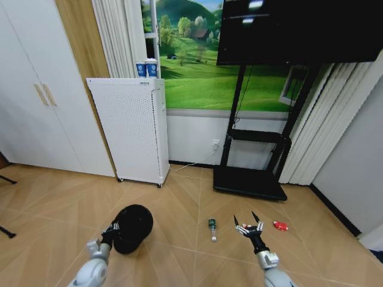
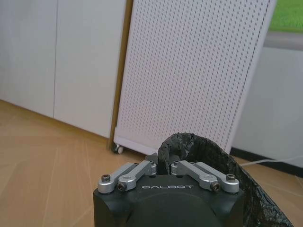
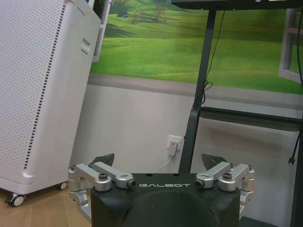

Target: Pick up the trash bin and place the garbage on the floor into it.

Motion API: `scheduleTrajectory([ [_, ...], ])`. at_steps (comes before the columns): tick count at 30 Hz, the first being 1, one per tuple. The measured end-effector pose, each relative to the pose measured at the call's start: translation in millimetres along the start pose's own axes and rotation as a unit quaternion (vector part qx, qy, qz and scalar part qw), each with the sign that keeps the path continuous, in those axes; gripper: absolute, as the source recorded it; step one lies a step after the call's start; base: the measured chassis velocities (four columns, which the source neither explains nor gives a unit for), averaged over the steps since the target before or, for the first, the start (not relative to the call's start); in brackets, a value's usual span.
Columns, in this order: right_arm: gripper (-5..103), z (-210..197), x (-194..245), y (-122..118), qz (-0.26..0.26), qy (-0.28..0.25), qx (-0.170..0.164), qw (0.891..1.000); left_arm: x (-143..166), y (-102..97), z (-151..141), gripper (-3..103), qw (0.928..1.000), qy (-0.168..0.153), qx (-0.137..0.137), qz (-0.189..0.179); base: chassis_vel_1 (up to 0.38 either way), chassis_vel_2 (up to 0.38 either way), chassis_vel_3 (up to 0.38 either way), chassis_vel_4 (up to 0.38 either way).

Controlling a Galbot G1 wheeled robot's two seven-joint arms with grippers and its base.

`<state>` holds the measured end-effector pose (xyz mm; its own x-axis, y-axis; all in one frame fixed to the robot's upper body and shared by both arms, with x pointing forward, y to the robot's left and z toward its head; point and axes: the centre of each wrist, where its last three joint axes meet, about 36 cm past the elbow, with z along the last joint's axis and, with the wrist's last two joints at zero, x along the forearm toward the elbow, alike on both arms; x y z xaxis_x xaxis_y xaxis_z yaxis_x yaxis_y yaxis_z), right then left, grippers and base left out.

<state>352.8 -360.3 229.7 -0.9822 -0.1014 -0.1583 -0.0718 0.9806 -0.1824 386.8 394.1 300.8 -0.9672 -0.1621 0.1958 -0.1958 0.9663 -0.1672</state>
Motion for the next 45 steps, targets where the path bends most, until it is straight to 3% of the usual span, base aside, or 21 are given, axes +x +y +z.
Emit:
scheduleTrajectory([
  [1, 100, -1.7, -9.7, 4.0, 0.005, -0.003, -0.001, 1.0, 0.7, 8.2, -22.7, 7, 0.9999, -0.011, -0.004, -0.006, 0.0, 0.0, 0.0, 0.0],
  [4, 100, -1.5, -18.8, 10.5, 0.004, -0.005, -0.004, 1.0, 16.0, 24.9, -40.3, 7, 0.9997, -0.013, -0.012, -0.014, 0.0, 0.0, 0.0, 0.0],
  [10, 100, 3.9, -17.9, 16.6, -0.015, 0.003, -0.004, 1.0, 48.1, 40.5, -36.6, 7, 0.9995, -0.007, -0.024, -0.021, 0.0, 0.0, 0.0, 0.0],
  [25, 100, 6.1, -21.1, 19.4, -0.023, -0.003, -0.003, 1.0, 74.0, 30.7, -21.3, 7, 0.9997, -0.009, -0.015, -0.019, -0.206, 0.021, 0.218, -0.036],
  [30, 100, 10.2, -14.4, 14.8, -0.027, -0.004, 0.009, 1.0, 75.2, 29.9, -18.8, 7, 0.9997, -0.009, -0.015, -0.02, -0.459, 0.005, 0.456, -0.016],
  [34, 100, 14.2, -3.9, 11.5, -0.027, -0.001, 0.039, 0.999, 77.8, 28.3, -15.1, 7, 0.9997, -0.006, -0.013, -0.021, -0.364, -0.019, 0.308, 0.025],
  [39, 100, 15.4, 14.3, 19.3, -0.035, 0.008, 0.054, 0.998, 92.0, 29.1, -4.9, 7, 0.9995, 0.005, -0.012, -0.027, -0.09, -0.008, 0.056, 0.015],
  [45, 100, 12.4, 21.3, 34.2, -0.052, 0.022, 0.049, 0.997, 105.9, 30.6, 8.4, 7, 0.9993, 0.019, -0.013, -0.031, 0.082, -0.003, -0.059, 0.0],
])
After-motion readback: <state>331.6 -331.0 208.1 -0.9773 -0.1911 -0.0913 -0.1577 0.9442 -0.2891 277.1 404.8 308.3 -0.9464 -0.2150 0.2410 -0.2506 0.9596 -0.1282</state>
